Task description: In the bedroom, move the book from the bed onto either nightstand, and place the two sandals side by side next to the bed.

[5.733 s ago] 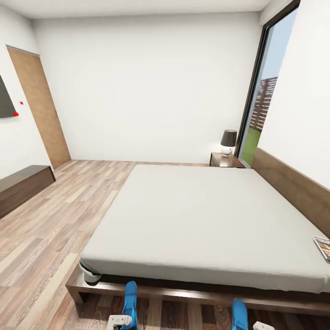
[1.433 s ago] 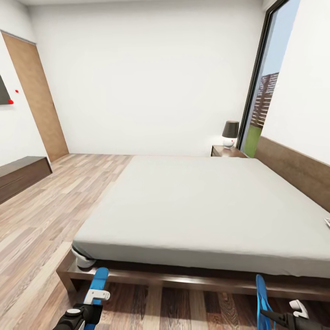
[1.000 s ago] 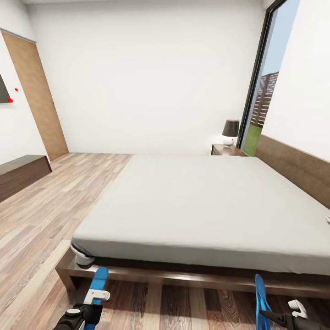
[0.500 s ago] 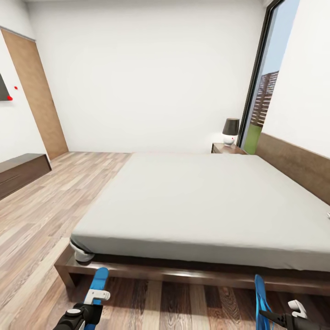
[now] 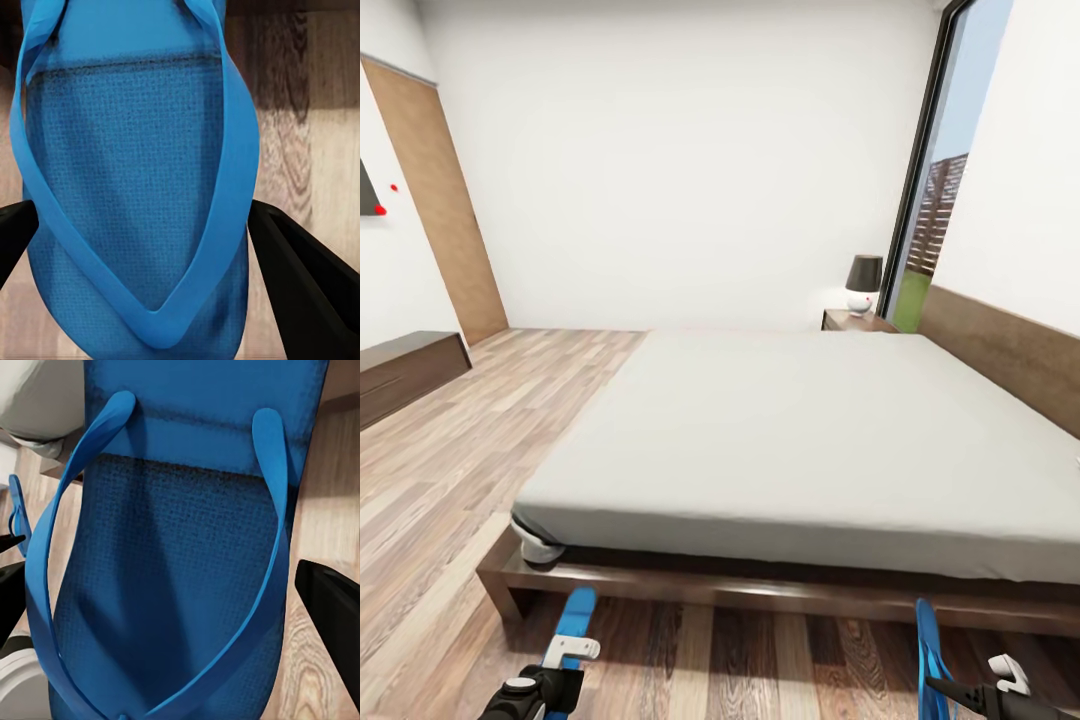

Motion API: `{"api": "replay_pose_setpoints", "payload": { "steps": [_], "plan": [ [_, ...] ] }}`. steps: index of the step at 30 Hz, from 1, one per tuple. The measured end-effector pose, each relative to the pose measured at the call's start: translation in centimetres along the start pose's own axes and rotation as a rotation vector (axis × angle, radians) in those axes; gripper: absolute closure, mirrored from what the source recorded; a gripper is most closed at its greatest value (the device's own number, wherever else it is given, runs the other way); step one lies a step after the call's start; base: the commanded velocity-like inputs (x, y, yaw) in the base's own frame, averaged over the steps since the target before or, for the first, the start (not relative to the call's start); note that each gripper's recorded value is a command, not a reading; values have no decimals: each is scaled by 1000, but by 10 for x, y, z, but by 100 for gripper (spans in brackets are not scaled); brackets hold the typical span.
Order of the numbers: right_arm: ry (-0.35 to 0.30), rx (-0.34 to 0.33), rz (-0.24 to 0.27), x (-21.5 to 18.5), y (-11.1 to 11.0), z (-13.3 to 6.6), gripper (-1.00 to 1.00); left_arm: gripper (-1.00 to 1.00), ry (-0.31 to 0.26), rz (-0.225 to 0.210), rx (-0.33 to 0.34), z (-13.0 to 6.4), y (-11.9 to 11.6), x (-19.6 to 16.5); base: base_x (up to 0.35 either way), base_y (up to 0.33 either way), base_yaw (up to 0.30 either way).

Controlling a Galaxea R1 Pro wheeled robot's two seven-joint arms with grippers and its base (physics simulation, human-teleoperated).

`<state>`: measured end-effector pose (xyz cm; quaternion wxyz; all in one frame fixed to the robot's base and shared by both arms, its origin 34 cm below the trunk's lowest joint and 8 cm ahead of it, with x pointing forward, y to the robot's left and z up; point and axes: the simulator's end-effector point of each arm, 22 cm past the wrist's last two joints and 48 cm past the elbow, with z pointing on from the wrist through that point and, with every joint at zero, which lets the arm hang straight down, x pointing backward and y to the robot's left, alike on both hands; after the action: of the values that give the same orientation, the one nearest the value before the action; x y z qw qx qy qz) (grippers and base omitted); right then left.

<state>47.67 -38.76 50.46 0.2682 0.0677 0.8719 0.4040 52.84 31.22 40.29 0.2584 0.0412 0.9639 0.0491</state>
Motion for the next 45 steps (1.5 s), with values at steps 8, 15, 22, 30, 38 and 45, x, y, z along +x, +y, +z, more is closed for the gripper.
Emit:
{"api": "replay_pose_setpoints", "payload": {
  "steps": [8,15,22,30,38,45],
  "plan": [
    [-1,-1,0,10,-12,8,100,100,2,1,0,13,-2,12,0,0,0],
    [-1,-1,0,18,-23,14,100,100,2,0,-1,24,-4,22,0,0,0],
    [-1,0,-1,27,-34,20,100,100,-10,0,0,36,-6,30,0,0,0],
    [-1,-1,-1,38,-46,27,100,100,-15,-1,-1,49,-7,41,0,0,0],
    [-7,-1,-21,47,-58,35,100,100,-16,-2,-1,62,-10,53,0,0,0],
    [-12,-1,-35,56,-69,41,100,100,-16,-2,-1,73,-12,64,0,0,0]
  ]
}}
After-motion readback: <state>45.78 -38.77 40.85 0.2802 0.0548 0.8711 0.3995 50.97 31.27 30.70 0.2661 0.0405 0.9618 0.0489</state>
